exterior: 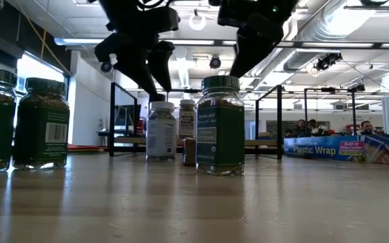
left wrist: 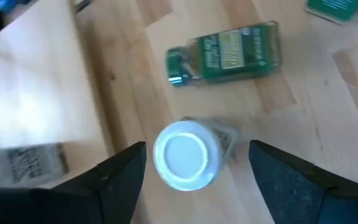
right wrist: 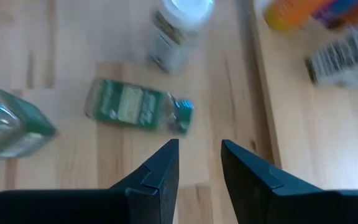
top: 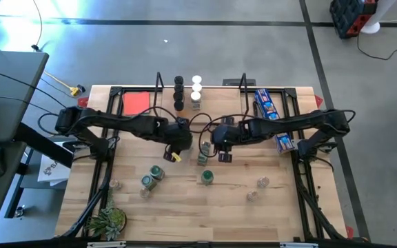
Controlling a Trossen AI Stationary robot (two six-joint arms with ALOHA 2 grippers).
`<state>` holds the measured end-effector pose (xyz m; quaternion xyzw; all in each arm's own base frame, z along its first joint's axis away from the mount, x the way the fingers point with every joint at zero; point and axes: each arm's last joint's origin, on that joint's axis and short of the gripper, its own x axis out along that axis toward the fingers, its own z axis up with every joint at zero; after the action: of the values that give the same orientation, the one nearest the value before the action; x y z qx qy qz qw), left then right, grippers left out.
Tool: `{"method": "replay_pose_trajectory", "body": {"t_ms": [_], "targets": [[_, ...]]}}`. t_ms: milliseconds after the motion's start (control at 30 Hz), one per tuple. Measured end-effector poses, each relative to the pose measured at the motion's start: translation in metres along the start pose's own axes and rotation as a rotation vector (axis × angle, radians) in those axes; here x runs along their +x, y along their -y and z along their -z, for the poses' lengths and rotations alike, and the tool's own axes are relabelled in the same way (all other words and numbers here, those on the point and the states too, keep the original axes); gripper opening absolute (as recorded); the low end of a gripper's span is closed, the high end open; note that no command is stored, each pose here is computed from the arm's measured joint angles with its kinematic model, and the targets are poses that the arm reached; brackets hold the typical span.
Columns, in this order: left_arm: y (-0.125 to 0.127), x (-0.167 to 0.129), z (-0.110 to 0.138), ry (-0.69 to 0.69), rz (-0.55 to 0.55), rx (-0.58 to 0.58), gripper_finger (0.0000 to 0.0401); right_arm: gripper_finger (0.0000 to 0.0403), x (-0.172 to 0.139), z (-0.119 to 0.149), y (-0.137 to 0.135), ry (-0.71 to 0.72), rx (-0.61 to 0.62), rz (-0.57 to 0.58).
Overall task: Shelf spices
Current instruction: Put the white seasoning bottle on the shelf aligned with the other white seasoning bottles
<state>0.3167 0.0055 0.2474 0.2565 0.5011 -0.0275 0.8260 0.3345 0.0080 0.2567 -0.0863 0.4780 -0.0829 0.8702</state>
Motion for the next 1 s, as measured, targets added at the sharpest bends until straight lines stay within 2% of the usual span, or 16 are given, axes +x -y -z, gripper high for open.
{"method": "replay_pose_trajectory", "body": {"t_ms": [133,233,367,533,733,900,1000], "targets": [[0.003,-0.009,0.000,-0.059,-0.019,-0.074,0.0285,0.0114,0.018,-0.007,-0.002,0.049,-0.115,-0.090],[0.012,-0.013,0.003,-0.107,-0.008,-0.200,0.0282,0.0114,0.040,-0.011,0.002,0.086,-0.156,-0.130],[0.031,-0.001,0.016,-0.170,-0.024,-0.374,0.0271,0.0114,0.073,-0.011,0.016,0.087,-0.088,-0.103],[0.044,0.027,0.037,-0.142,-0.203,-0.506,0.0259,0.0114,0.106,-0.009,0.022,0.109,-0.043,-0.113],[0.040,0.043,0.042,-0.005,-0.303,-0.589,0.0255,0.0114,0.119,-0.009,0.014,0.134,-0.048,-0.144],[0.033,0.041,0.043,-0.022,-0.383,-0.576,0.0255,0.0114,0.115,-0.013,-0.003,0.170,-0.083,-0.249],[0.032,0.034,0.045,-0.055,-0.429,-0.572,0.0255,0.0114,0.112,-0.010,-0.014,0.129,-0.102,-0.282]]}}
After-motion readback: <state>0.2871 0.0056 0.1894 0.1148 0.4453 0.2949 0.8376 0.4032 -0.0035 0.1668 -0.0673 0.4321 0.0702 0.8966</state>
